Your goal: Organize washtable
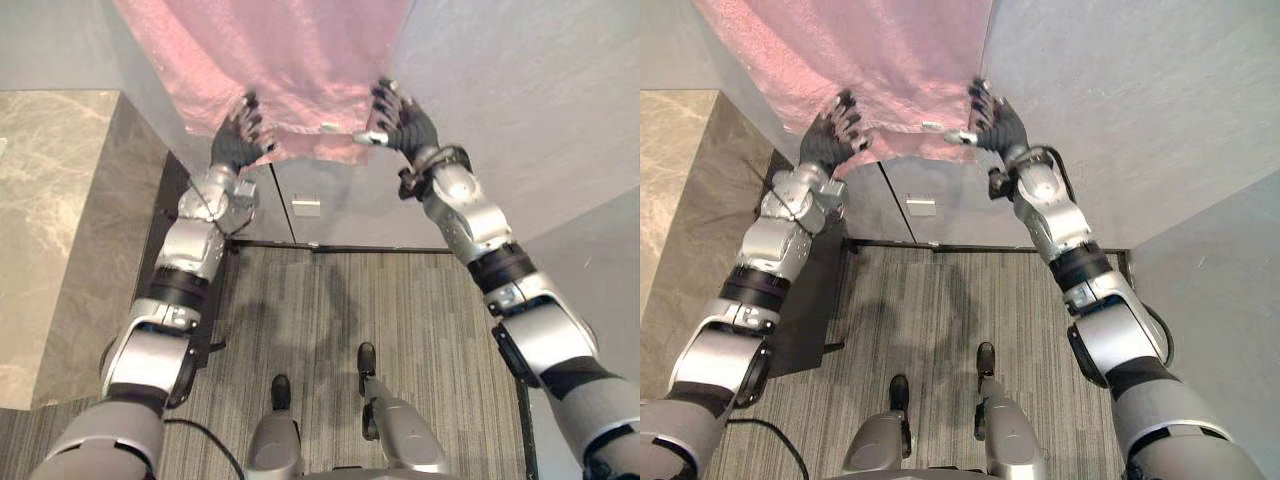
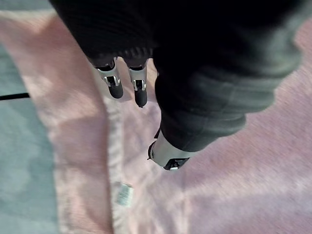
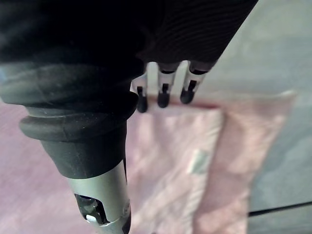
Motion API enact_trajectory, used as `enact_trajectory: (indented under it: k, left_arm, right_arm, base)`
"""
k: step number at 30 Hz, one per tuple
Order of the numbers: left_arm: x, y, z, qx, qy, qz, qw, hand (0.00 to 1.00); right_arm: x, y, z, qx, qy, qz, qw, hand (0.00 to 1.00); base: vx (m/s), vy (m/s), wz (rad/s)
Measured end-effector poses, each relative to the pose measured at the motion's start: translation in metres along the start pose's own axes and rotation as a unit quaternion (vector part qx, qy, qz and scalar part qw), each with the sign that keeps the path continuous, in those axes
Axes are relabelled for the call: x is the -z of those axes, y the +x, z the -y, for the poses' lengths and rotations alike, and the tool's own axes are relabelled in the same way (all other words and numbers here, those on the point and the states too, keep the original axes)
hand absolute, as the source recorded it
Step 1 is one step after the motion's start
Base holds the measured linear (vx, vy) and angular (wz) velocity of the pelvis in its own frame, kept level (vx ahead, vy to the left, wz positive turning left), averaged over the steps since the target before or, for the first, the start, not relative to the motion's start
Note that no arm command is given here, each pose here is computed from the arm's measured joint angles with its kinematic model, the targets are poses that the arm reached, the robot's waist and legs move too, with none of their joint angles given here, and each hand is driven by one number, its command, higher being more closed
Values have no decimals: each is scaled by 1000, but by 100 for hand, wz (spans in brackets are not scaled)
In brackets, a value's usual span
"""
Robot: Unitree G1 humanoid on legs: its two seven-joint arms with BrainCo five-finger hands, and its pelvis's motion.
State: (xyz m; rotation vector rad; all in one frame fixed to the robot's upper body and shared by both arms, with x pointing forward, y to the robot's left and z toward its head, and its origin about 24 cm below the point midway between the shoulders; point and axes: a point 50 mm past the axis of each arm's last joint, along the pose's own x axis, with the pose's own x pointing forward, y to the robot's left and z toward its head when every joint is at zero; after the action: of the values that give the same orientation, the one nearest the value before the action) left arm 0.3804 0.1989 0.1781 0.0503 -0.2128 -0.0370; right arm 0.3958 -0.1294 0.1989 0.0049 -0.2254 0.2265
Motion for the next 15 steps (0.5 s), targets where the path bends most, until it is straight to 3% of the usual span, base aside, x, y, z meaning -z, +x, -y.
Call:
enact_trajectory:
  k: [4, 7, 9, 11, 15]
  left_arm:
    - [49, -40, -49, -103, -68, -59, 991, 0]
    - [90, -82, -76, -179, -109, -110, 972, 0]
    - [123, -118, -83, -215, -119, -162, 956, 0]
    - [164, -179, -86, -261, -117, -243, 927, 0]
    - [193, -256, -91, -325, -110, -322, 883, 0]
  right_arm:
    - [56, -39, 42, 92, 65, -62, 992, 0]
    - [100, -83, 53, 151, 129, -100, 975, 0]
    - [128, -119, 57, 188, 160, -129, 960, 0]
    - [163, -181, 66, 257, 198, -173, 930, 0]
    - [199, -273, 74, 349, 210, -258, 876, 0]
  base:
    - [7, 22, -6]
    - [12, 18, -6]
    - [40, 20, -5]
    - [80, 18, -9]
    - [69, 23, -1]
